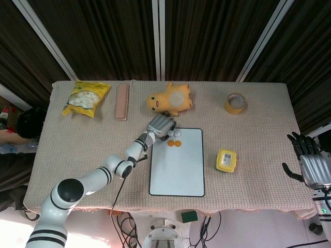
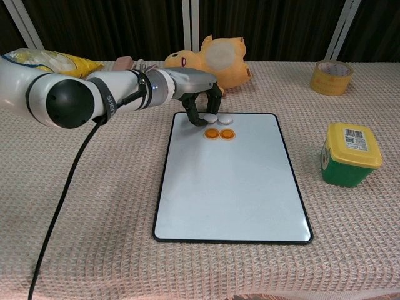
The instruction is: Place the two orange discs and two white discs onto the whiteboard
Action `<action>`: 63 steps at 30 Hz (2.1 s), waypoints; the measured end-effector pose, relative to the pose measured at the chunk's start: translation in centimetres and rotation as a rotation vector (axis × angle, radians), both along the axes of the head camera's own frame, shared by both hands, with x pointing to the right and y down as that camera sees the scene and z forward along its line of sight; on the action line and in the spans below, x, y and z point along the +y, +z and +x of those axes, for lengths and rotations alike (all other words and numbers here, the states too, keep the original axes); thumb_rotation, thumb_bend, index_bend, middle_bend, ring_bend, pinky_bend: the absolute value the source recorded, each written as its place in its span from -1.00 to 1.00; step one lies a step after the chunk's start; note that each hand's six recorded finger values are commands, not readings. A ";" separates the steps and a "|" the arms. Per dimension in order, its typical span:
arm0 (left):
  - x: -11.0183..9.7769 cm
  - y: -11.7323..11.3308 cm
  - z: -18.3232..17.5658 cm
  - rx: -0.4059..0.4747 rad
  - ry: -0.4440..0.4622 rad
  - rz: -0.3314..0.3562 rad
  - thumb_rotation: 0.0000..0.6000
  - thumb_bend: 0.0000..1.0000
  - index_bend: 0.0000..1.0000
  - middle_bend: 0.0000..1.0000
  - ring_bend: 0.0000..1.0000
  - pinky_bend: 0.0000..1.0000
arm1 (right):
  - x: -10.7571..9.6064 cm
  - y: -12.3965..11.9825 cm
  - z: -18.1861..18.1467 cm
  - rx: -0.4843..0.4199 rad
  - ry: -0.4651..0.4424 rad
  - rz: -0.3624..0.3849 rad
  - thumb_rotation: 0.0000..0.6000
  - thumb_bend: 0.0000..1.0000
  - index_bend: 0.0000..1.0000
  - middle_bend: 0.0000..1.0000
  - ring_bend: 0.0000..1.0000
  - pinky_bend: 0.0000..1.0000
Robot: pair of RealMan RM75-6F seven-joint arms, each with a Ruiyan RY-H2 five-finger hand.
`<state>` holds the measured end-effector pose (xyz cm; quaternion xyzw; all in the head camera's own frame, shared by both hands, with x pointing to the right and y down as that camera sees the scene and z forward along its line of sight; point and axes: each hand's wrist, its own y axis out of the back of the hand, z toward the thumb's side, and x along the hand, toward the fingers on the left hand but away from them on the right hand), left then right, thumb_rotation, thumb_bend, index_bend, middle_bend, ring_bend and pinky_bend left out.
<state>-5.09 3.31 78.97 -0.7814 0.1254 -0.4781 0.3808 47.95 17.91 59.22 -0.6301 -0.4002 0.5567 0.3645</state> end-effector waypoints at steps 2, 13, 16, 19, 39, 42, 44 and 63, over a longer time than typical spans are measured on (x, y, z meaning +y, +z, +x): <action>0.0 0.0 0.0 -0.001 0.000 -0.002 1.00 -0.38 -0.28 -0.35 -0.70 -0.64 | 0.0 0.0 0.0 0.001 0.000 0.000 1.00 -0.31 -1.00 -1.00 -1.00 -1.00; 0.3 -0.4 -0.5 -0.007 0.026 -0.006 1.00 -0.38 -0.48 -0.40 -0.74 -0.66 | -0.1 -0.2 -0.2 -0.005 -0.006 0.006 1.00 -0.31 -1.00 -1.00 -1.00 -1.00; 0.3 -0.7 -0.6 -0.005 0.026 -0.003 1.00 -0.38 -0.56 -0.40 -0.74 -0.66 | 0.0 -0.2 -0.3 -0.008 -0.008 0.007 1.00 -0.31 -1.00 -1.00 -1.00 -1.00; 0.2 -1.0 -0.9 -0.002 0.023 0.005 1.00 -0.38 -0.60 -0.41 -0.74 -0.66 | 0.0 -0.3 -0.4 -0.009 -0.011 0.009 1.00 -0.31 -1.00 -1.00 -1.00 -1.00; 2.0 -6.9 -6.7 0.028 0.020 0.052 1.00 -0.43 -0.51 -0.43 -0.76 -0.67 | 0.2 -0.3 -1.4 -0.034 -0.036 0.015 1.00 -0.31 -1.00 -1.00 -1.00 -1.00; 2.7 -9.3 -9.3 0.057 -0.044 0.112 0.82 -0.43 -0.51 -0.45 -0.76 -0.67 | 0.4 -0.1 -1.6 -0.041 -0.043 0.011 1.00 -0.31 -1.00 -1.00 -1.00 -1.00; 2.8 -11.0 -12.3 0.062 -0.108 0.184 0.64 -0.43 -0.51 -0.49 -0.77 -0.68 | 0.5 0.1 -1.7 -0.041 -0.046 0.006 1.00 -0.31 -1.00 -1.00 -1.00 -1.00; 20.7 -20.5 -37.4 -0.149 -0.408 0.439 -0.22 -0.60 -0.80 -0.86 -0.99 -0.81 | 2.7 1.0 -0.9 0.005 -0.040 -0.021 1.00 -0.34 -1.00 -1.00 -1.00 -1.00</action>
